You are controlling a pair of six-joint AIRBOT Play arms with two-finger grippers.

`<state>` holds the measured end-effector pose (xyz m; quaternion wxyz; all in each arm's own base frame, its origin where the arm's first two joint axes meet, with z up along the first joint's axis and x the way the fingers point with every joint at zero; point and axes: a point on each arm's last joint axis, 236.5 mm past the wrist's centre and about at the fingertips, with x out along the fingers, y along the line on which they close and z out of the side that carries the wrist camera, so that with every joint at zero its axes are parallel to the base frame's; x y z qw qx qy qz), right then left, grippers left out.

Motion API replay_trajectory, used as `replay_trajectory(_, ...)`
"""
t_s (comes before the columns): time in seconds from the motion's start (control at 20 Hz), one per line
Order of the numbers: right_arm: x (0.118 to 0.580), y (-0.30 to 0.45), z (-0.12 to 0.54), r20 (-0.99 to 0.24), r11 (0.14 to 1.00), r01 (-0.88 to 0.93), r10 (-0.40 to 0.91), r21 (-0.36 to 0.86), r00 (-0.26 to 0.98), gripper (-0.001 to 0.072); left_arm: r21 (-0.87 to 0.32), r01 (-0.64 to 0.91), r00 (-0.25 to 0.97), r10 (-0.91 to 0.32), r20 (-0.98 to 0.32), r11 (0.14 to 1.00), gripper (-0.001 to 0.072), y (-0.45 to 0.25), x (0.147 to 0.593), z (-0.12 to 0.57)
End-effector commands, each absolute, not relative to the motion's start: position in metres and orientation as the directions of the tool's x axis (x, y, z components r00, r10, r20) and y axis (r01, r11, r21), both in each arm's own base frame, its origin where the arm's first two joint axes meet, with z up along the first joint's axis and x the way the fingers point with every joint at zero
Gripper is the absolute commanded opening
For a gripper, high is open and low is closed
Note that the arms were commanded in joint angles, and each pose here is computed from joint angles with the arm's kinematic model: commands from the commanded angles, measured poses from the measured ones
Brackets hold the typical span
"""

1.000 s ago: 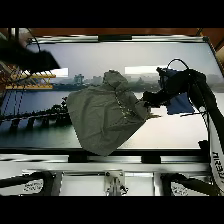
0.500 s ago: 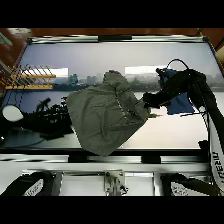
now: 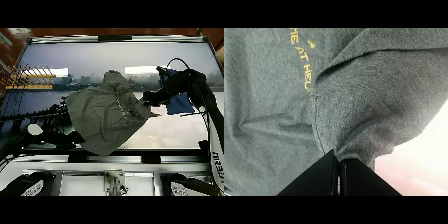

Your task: Fold the shirts.

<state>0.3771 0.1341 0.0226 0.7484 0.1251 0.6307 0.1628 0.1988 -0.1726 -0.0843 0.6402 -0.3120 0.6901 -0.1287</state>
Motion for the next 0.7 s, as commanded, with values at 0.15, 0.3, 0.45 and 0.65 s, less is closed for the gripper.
replay_trajectory(0.15,0.377,0.135,0.023,-0.902,0.915,-0.085,0.404,0.395,0.151,0.0057,-0.579,-0.287,-0.015,-0.609,-0.793,0.763,0.0544,-0.204,0.197,-0.115)
replay_trajectory(0.3,0.376,0.136,0.023,-0.901,0.913,-0.083,0.407,0.399,0.147,0.0057,-0.601,-0.29,0.044,-0.617,-0.786,0.745,0.012,-0.208,0.214,-0.111)
replay_trajectory(0.45,0.376,0.147,0.041,-0.872,0.889,-0.09,0.458,0.449,0.174,0.0057,-0.66,-0.027,0.103,-0.655,-0.748,0.75,0.0029,-0.222,0.244,-0.063)
replay_trajectory(0.65,0.387,0.141,0.142,-0.792,0.891,-0.225,0.453,0.394,0.41,0.0057,-0.417,0.389,0.322,-0.546,-0.773,0.821,0.0028,-0.19,0.294,0.082)
